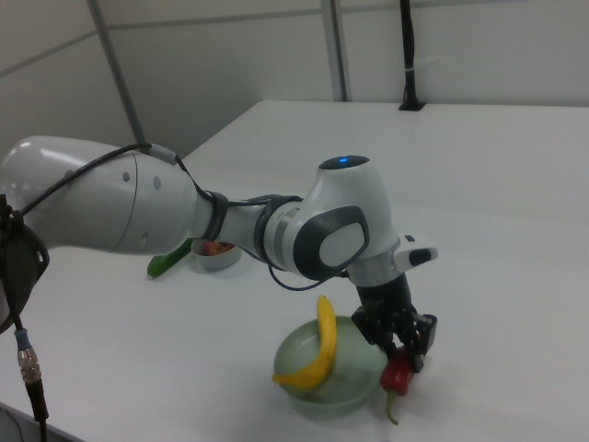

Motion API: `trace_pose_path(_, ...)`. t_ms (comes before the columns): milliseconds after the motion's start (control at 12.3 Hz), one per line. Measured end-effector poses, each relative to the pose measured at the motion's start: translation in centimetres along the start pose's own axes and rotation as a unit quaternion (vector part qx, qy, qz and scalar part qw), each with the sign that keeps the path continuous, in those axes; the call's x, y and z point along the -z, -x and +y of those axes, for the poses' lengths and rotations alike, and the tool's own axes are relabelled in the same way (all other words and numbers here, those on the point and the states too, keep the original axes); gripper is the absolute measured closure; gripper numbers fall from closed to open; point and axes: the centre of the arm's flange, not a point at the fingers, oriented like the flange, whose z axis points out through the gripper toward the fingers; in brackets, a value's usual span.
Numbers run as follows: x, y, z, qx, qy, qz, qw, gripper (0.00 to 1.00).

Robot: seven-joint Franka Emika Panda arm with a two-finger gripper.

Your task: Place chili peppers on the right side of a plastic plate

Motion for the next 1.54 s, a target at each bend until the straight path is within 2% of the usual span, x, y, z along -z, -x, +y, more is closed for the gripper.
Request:
trace_pose_path(81, 0.1, -0.1, 0.0, 0.0, 0.001, 0.001, 1.0, 0.49)
trace_pose_path(324, 0.3, -0.2, 0.0, 0.001, 0.001, 0.003, 1.0, 0.05)
trace_pose_path(405, 0.4, -0.3, -0.1, 0.001, 0.001, 0.004, 1.0, 0.01)
trace_pose_path(567, 1.5, -1.0, -0.6, -0.013, 0.003, 0.015, 0.9998, 0.0)
trace_pose_path(810, 5.9, -3.4, -4.9, -0.062, 0.0, 0.044, 0.9971, 0.0)
trace_pose_path(891, 7.7, -3.5, -6.2, -0.071, -0.012, 0.045, 0.9964, 0.0)
trace_pose_path(972, 9.7, -3.5, -7.3, -0.079, -0.034, 0.047, 0.9952, 0.0)
trace_pose_path(1134, 13.9, -2.9, -9.9, -0.073, -0.069, 0.044, 0.9939, 0.0)
trace_pose_path(1539, 21.8, -0.8, -19.4, -0.039, -0.106, 0.03, 0.9932, 0.0)
